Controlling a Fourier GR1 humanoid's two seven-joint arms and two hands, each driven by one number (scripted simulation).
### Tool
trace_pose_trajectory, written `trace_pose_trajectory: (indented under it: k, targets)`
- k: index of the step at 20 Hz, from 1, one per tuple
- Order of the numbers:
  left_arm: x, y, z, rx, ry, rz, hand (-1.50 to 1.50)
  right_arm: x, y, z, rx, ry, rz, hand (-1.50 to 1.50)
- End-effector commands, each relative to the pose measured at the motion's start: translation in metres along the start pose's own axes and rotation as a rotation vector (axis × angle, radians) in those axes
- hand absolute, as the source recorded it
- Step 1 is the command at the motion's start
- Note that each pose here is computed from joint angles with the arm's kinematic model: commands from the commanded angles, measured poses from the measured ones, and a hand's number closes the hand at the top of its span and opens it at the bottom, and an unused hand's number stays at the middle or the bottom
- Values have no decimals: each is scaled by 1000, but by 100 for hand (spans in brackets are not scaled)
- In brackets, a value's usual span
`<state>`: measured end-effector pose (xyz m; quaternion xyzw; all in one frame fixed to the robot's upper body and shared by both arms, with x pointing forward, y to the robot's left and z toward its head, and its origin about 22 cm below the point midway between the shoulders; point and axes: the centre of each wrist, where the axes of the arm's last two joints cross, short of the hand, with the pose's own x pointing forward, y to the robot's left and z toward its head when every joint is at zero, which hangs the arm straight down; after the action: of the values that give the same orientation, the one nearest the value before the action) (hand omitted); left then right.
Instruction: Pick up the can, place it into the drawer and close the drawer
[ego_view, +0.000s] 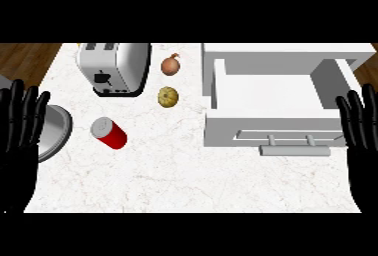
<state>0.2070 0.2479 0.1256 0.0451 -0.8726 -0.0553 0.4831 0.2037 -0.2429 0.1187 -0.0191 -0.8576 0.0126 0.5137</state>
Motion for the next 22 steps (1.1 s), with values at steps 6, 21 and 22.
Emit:
trace_pose_trajectory:
  k: [6,21,22]
  targets:
    - [-1,-12,7,382,90,-133,-150,-1,-5,-9,9,-43,3,-150]
    - [-15,-24,-2,627,468,-78,-150,-18,-35,20,-108,256,38,-150]
    - [-14,-19,-3,623,474,-82,-150,-9,-23,21,-125,251,42,-150]
